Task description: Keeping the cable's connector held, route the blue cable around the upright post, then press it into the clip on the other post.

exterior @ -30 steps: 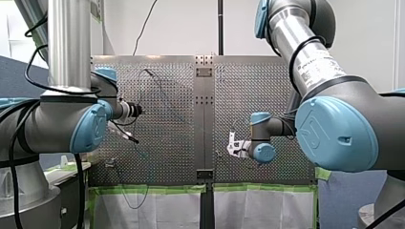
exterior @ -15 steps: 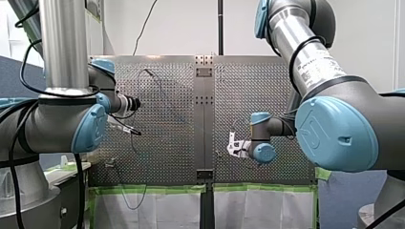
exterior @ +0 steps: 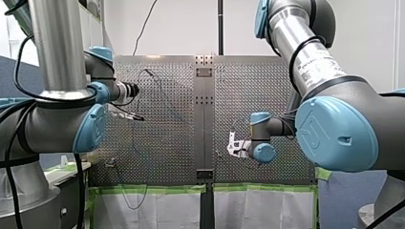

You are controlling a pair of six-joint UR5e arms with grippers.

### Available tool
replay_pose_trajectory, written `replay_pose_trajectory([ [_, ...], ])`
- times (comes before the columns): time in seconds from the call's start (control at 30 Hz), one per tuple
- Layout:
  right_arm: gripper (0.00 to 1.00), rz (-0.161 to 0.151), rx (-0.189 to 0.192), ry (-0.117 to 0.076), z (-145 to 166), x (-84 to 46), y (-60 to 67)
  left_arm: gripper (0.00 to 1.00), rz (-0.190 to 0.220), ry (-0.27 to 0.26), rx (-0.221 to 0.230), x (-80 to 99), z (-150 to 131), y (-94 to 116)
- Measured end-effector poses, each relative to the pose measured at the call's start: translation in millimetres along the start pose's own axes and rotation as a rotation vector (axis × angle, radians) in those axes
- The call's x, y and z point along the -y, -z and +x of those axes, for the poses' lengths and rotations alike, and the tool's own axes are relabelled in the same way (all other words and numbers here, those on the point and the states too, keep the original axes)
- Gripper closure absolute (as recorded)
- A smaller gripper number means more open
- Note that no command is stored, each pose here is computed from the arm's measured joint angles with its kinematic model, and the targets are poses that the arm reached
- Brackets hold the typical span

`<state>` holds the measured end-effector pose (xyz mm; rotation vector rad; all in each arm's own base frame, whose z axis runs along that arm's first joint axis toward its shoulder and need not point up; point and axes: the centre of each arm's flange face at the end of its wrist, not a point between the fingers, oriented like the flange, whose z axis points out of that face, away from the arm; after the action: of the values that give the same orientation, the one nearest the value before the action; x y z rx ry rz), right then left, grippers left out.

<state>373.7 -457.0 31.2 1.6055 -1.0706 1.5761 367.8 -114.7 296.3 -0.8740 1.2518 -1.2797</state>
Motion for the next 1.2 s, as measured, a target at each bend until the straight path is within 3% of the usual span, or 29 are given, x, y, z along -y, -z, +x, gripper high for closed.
replay_pose_trajectory([
  [0.17,1.0,0.0,-0.002,-0.001,0,0.0,-0.3,0.0,0.041,0.02,0.005,25.3,-5,-6],
  [0.33,1.0,0.002,-0.004,-0.004,1,0.1,-0.7,0.0,0.061,-0.007,0.014,46.3,-11,-13],
  [0.5,1.0,0.002,-0.006,-0.004,1,0.1,-1.0,0.0,0.061,-0.045,0.025,60.0,-17,-21],
  [1.2,1.0,0.005,-0.01,-0.004,2,0.5,-2.3,0.0,0.035,-0.216,0.147,121.2,-41,-48],
])
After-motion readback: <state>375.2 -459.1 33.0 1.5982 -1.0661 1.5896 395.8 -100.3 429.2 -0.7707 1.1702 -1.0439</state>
